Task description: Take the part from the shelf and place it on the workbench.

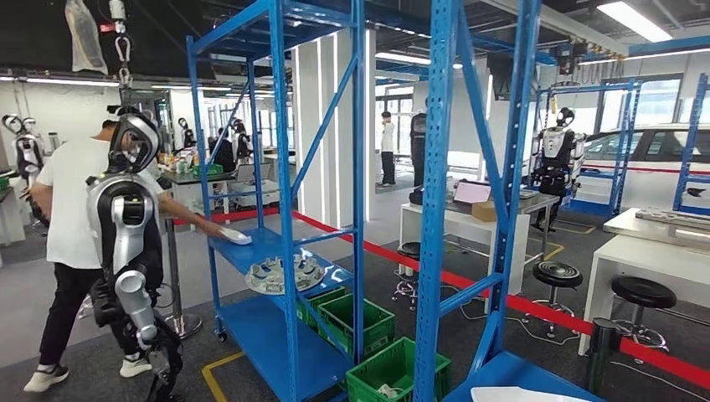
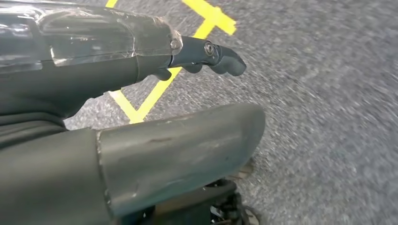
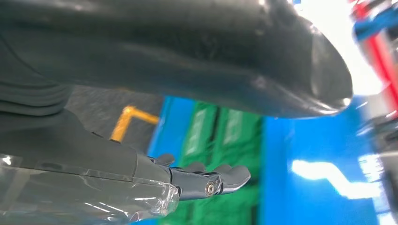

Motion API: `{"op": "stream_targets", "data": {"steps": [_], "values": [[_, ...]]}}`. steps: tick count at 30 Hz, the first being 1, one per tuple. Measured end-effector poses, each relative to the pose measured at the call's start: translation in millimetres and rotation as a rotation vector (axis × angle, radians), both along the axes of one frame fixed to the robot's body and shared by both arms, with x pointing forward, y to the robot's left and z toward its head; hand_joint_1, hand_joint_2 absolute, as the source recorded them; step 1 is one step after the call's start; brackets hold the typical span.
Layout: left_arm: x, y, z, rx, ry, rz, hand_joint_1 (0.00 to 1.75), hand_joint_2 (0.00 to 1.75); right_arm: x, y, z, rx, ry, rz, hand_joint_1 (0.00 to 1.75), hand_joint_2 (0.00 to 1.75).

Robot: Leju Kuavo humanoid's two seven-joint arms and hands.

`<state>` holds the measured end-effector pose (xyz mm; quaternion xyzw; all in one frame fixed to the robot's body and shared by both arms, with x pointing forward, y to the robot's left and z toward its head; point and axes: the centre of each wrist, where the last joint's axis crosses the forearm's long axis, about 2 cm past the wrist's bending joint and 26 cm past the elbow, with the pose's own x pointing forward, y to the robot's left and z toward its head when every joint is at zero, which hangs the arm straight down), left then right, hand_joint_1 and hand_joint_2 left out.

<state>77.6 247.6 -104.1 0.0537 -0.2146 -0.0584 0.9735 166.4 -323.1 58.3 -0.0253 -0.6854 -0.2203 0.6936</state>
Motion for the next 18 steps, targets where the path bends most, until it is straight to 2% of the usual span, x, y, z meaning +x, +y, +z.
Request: {"op": "stream_targets", "data": {"steps": [3, 9, 14, 16, 18], "values": [[-2.3, -1, -0.3, 0.000, 0.002, -0.008, 0.00, 0.00, 6, -12, -31, -0.014, 0.093, 0.001, 0.00, 0.00], [-4.6, -2, -0.6, 0.006, 0.021, -0.035, 0.00, 0.00, -7, -33, -96, -0.052, 0.448, -0.031, 0.00, 0.00], [-5.0, -3, -0.6, 0.014, 0.051, -0.076, 0.00, 0.00, -34, -36, -132, 0.035, 1.029, -0.031, 0.00, 0.00], [-5.5, -3, -0.7, 0.015, 0.054, -0.090, 0.00, 0.00, -41, -34, -139, 0.078, 1.210, -0.014, 0.00, 0.00], [-6.4, -3, -0.8, 0.016, 0.056, -0.098, 0.00, 0.00, -47, -31, -144, 0.109, 1.331, 0.002, 0.00, 0.00]]}}
